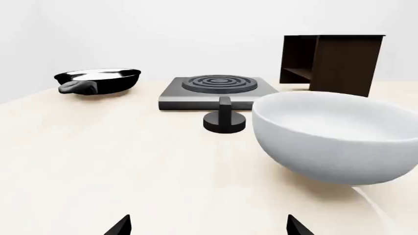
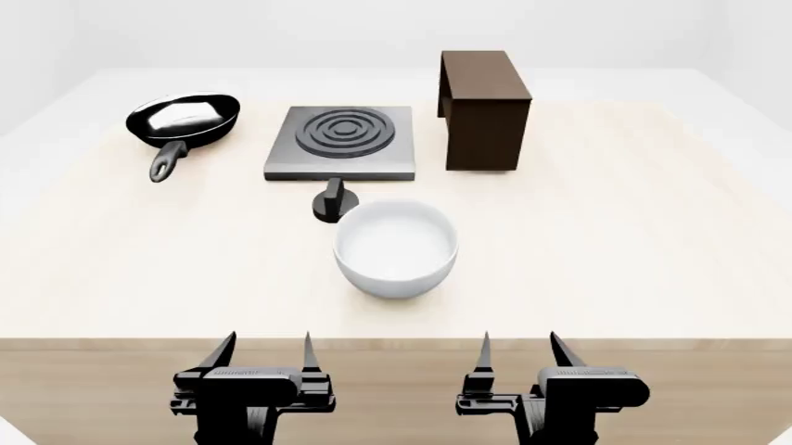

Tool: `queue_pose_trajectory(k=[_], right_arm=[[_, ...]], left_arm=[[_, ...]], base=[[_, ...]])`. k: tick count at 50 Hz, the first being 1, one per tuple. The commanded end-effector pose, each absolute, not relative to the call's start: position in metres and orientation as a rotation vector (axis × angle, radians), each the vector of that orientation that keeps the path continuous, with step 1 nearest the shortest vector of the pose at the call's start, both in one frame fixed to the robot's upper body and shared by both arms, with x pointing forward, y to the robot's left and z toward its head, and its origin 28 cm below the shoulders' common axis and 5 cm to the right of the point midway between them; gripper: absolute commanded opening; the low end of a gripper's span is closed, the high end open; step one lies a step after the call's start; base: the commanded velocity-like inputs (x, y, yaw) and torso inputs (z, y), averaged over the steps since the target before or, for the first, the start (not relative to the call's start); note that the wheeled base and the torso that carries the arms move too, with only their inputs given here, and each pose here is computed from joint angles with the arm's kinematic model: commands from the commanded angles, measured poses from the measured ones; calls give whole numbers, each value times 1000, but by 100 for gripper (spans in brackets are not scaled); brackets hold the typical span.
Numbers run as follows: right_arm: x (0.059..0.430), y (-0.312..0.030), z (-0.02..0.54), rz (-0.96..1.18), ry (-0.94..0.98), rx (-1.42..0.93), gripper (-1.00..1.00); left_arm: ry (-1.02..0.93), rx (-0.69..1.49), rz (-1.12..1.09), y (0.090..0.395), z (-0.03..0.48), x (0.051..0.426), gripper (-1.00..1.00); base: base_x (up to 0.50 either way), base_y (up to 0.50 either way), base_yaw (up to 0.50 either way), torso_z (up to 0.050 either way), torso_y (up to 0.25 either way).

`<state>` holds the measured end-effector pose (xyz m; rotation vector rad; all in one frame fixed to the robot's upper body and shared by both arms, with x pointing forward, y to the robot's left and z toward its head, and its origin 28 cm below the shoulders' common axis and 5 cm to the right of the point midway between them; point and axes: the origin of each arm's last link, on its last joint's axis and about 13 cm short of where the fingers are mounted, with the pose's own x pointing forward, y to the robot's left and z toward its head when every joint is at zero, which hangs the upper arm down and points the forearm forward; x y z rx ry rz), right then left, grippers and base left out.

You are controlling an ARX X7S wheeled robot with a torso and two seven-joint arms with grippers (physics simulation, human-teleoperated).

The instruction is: Turn on the stove.

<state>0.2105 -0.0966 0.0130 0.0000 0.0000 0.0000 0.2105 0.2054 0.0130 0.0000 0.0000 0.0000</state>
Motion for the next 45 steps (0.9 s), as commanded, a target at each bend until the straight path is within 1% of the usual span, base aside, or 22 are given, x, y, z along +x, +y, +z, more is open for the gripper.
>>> queue_pose_trajectory(k=[1,36,45], right_arm=[[210,-96,14,0,0,0,100],[211,-96,14,4,3,27,100],[211,-97,15,2,6,36,100]], left_arm=[[0,0,0,205,13,210,100],[20,11,16,206,13,212,100],[21,13,17,205,13,212,100]], base=[[0,0,0,0,0],[0,1,0,0,0],[0,457,0,0,0]])
